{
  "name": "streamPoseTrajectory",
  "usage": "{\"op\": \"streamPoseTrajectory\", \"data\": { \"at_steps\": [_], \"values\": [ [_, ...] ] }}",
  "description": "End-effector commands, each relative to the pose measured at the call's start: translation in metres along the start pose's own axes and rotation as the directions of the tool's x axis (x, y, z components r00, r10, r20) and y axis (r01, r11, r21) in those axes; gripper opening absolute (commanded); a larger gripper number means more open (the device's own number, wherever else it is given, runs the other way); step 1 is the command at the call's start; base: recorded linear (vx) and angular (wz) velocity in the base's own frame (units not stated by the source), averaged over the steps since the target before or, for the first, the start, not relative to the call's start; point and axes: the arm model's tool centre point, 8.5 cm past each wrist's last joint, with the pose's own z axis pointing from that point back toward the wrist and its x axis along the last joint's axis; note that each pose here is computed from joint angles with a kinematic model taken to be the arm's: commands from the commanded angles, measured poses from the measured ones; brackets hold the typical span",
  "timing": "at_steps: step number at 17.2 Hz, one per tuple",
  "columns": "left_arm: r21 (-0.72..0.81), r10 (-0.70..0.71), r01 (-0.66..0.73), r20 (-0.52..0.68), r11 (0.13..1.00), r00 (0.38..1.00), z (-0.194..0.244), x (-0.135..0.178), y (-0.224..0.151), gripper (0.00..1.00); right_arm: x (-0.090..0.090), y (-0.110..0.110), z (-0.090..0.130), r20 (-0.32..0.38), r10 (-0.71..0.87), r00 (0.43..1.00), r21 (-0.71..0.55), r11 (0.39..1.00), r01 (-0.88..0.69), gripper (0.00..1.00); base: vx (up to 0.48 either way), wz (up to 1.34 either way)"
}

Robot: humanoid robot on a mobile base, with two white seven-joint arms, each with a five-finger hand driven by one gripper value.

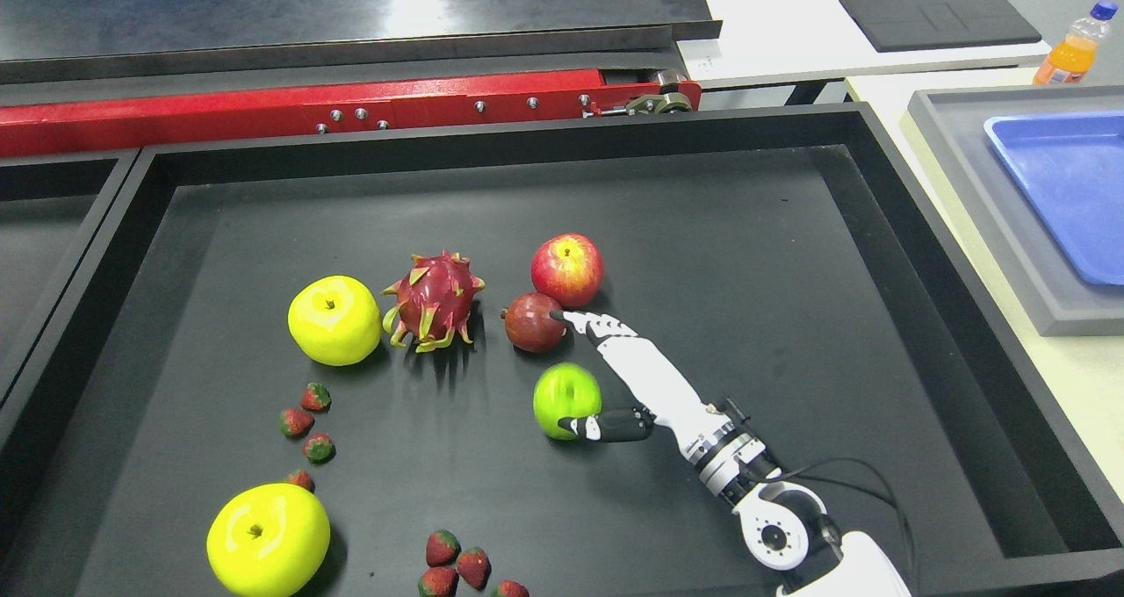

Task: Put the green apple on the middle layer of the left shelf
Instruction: 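Open the right hand, release the apple and withdraw the hand upward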

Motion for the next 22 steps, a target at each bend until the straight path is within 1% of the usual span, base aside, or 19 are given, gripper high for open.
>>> {"op": "streamPoseTrajectory", "data": {
  "at_steps": [1, 2, 4, 5, 7, 8, 9, 11, 17, 22],
  "values": [
    [0.018, -0.001, 0.001, 0.0, 1.0, 1.0, 0.002, 0.0, 0.011, 1.0, -0.003, 0.0, 0.003, -0.003, -0.194, 0.981, -0.078, 0.978, 0.194, 1.0, 0.0, 0.0],
    [0.018, -0.001, 0.001, 0.0, 1.0, 1.0, 0.002, 0.0, 0.011, 1.0, -0.012, -0.015, 0.008, -0.009, -0.254, 0.967, -0.146, 0.957, 0.25, 1.0, 0.0, 0.0],
    [0.018, -0.001, 0.001, -0.002, 1.0, 1.0, 0.002, -0.001, 0.011, 1.0, -0.035, -0.047, 0.025, -0.003, -0.381, 0.924, -0.29, 0.885, 0.364, 1.0, 0.0, 0.0],
    [0.018, -0.001, 0.001, 0.0, 1.0, 1.0, 0.002, 0.0, 0.011, 1.0, -0.044, -0.057, 0.034, 0.004, -0.432, 0.902, -0.341, 0.847, 0.407, 1.0, 0.0, 0.0],
    [0.018, -0.002, 0.002, 0.001, 1.0, 1.0, 0.002, 0.0, 0.011, 1.0, -0.057, -0.069, 0.052, 0.014, -0.535, 0.845, -0.414, 0.766, 0.492, 1.0, 0.0, 0.0],
    [0.018, -0.001, 0.001, 0.0, 1.0, 1.0, 0.002, 0.0, 0.011, 1.0, -0.059, -0.067, 0.06, 0.028, -0.577, 0.816, -0.424, 0.732, 0.533, 1.0, 0.0, 0.0],
    [0.018, -0.002, 0.002, 0.001, 1.0, 1.0, 0.002, 0.0, 0.011, 1.0, -0.057, -0.065, 0.064, 0.044, -0.599, 0.799, -0.421, 0.715, 0.559, 1.0, 0.0, 0.0],
    [0.018, -0.001, 0.001, 0.0, 1.0, 1.0, 0.002, 0.0, 0.011, 1.0, -0.054, -0.06, 0.07, 0.05, -0.615, 0.787, -0.4, 0.71, 0.58, 1.0, 0.0, 0.0],
    [0.018, -0.001, 0.001, 0.0, 1.0, 1.0, 0.002, 0.0, 0.011, 1.0, -0.054, -0.056, 0.074, 0.041, -0.619, 0.784, -0.394, 0.711, 0.583, 1.0, 0.0, 0.0],
    [0.018, -0.001, 0.001, -0.002, 1.0, 1.0, 0.002, -0.001, 0.011, 1.0, -0.052, -0.049, 0.071, 0.026, -0.631, 0.775, -0.37, 0.714, 0.594, 1.0, 0.0, 0.0]
  ]
}}
